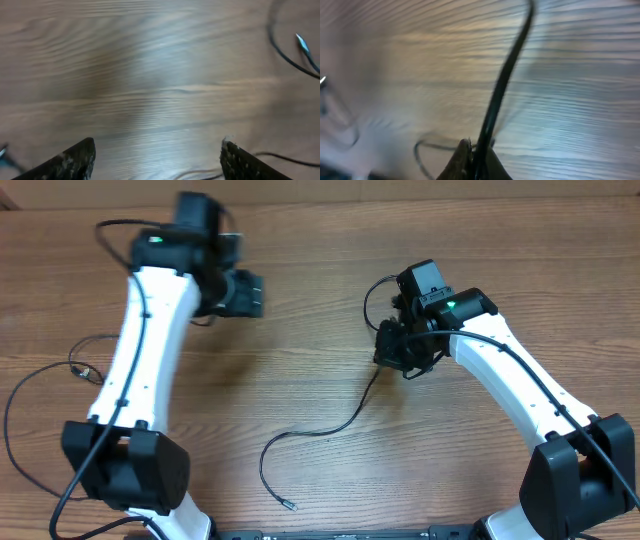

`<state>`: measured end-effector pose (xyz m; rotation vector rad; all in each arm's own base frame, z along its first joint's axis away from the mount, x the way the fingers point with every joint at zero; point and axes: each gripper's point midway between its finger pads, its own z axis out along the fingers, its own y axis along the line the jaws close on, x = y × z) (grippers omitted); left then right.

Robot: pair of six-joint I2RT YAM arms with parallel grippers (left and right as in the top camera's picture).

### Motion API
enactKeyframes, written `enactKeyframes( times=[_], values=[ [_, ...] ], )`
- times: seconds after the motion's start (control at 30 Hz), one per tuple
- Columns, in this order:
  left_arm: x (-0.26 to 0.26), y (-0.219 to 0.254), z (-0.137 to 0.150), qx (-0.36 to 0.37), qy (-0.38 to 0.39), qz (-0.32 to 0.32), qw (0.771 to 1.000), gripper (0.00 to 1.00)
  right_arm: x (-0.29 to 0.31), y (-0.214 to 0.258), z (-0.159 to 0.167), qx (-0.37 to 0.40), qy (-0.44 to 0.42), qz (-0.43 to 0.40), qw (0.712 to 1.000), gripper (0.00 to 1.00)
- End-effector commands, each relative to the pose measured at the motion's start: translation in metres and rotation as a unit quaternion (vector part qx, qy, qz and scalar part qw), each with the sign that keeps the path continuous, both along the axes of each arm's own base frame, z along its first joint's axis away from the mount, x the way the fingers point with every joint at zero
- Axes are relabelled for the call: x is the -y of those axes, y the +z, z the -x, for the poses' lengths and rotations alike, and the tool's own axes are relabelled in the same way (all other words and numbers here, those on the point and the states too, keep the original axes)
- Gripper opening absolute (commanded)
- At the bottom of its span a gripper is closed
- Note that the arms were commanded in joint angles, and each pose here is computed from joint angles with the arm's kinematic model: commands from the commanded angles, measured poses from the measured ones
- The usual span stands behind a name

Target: Untangle cables

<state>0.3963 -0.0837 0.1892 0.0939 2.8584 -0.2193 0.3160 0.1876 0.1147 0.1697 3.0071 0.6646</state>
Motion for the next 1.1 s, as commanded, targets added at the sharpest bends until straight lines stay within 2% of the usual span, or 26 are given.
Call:
enactKeyframes(
  times=[0.0,0.03,0.1,0.13,0.33,0.43,0.57,0.6,0.7,0.8,1.0,1.07],
  values=[
    [0.031,-0.005,0.003,0.002,-0.063,0.000,0.998,0.80,-0.022,0.014,0.008,0.011,0.076,-0.068,0.995,0.21],
    [0.043,-0.006,0.005,0.001,-0.078,0.000,0.997,0.82,-0.021,0.013,0.008,0.016,0.084,-0.064,0.994,0.37],
    [0.053,-0.009,0.008,-0.002,-0.091,0.000,0.996,0.82,-0.013,0.009,0.005,0.019,0.076,-0.039,0.996,0.48],
    [0.058,-0.012,0.010,-0.005,-0.097,-0.001,0.995,0.82,-0.007,0.006,0.004,0.019,0.067,-0.021,0.997,0.50],
    [0.082,-0.026,0.020,-0.029,-0.128,0.001,0.991,0.85,0.043,-0.009,-0.004,-0.006,-0.045,0.084,0.995,0.56],
    [0.115,-0.038,0.030,-0.053,-0.175,0.045,0.982,0.86,0.092,-0.014,-0.001,-0.049,-0.156,0.136,0.977,0.59],
    [0.139,-0.051,0.041,-0.078,-0.217,0.078,0.970,0.87,0.129,-0.015,0.002,-0.079,-0.209,0.145,0.964,0.64],
    [0.151,-0.058,0.047,-0.091,-0.242,0.094,0.962,0.88,0.143,-0.015,0.004,-0.089,-0.226,0.146,0.959,0.70],
    [0.173,-0.070,0.058,-0.110,-0.278,0.120,0.947,0.90,0.160,-0.015,0.008,-0.102,-0.243,0.148,0.953,0.79],
    [0.193,-0.083,0.069,-0.126,-0.304,0.136,0.934,0.91,0.168,-0.015,0.010,-0.105,-0.235,0.150,0.954,0.80],
    [0.223,-0.103,0.086,-0.134,-0.351,0.130,0.918,0.91,0.169,-0.015,0.010,-0.105,-0.233,0.150,0.955,0.80],
    [0.229,-0.107,0.089,-0.127,-0.366,0.118,0.914,0.85,0.169,-0.015,0.010,-0.103,-0.233,0.150,0.955,0.80]
  ],
)
